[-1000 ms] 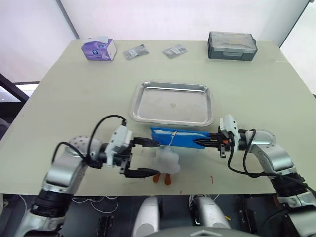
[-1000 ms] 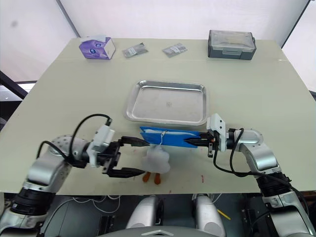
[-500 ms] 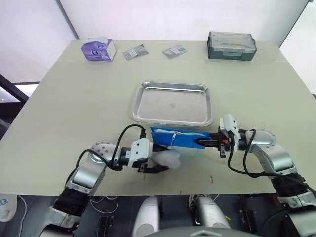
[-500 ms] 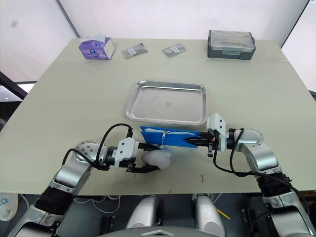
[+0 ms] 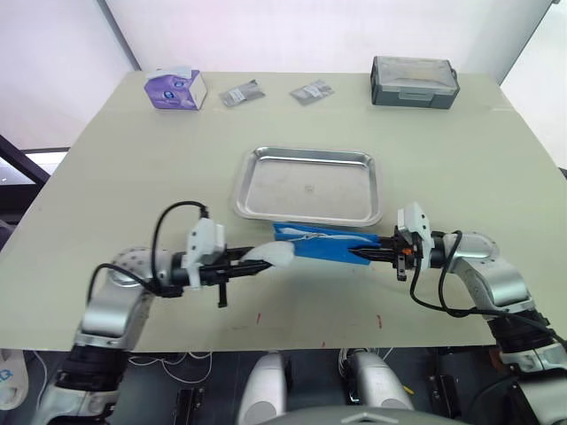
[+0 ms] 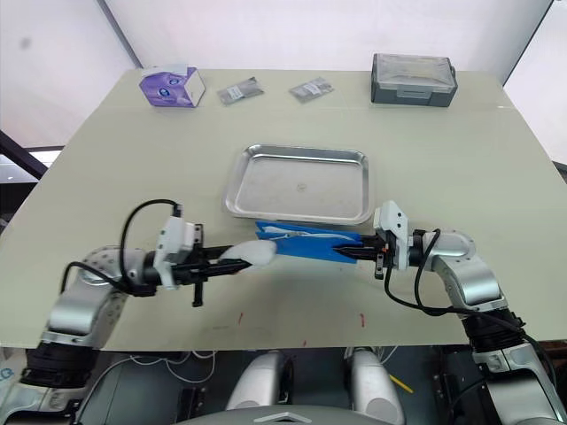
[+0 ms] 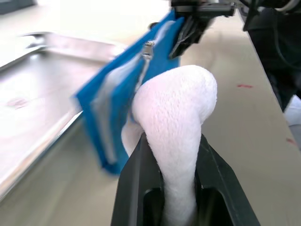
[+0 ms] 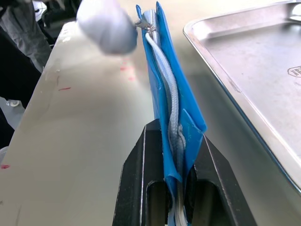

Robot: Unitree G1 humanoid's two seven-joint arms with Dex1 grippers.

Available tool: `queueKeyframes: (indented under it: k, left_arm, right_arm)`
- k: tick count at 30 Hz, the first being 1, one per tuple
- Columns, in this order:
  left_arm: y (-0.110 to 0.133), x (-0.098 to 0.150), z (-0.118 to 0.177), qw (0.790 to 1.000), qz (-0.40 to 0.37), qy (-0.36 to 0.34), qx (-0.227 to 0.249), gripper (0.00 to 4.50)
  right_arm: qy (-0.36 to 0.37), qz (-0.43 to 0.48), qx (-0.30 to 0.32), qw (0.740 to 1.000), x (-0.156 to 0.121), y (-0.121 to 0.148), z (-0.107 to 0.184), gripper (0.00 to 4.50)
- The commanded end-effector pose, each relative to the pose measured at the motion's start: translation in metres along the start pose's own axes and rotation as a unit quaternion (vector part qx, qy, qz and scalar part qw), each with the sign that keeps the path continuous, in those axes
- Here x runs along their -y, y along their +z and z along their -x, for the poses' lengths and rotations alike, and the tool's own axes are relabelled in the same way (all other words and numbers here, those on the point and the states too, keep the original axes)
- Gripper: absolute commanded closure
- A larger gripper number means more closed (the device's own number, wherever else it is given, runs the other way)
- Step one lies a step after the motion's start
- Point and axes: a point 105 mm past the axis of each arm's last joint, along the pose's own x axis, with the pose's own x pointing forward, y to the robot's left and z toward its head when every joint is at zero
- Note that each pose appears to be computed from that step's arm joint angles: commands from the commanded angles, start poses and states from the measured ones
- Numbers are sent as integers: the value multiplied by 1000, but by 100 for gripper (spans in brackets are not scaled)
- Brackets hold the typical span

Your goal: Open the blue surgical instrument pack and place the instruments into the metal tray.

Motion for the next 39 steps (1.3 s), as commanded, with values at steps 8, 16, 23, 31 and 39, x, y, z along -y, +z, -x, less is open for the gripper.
queueKeyframes:
  k: [8,16,23,31,39]
  left_arm:
    - [-24,-17,38,996,6,77,-52,447]
    - [-34,-27,52,992,0,102,-81,447]
    - [-38,-11,20,997,11,56,-60,447]
    - [-60,3,-6,996,28,31,-78,447]
    - [-76,11,-14,994,50,31,-88,447]
  right_arm:
    - [-1,23,26,999,2,16,13,450]
    - [-13,20,28,999,4,16,22,450]
    - [-4,3,74,997,0,33,21,450]
    - [12,-28,127,991,-5,57,23,450]
    - [9,-43,178,983,-3,83,27,450]
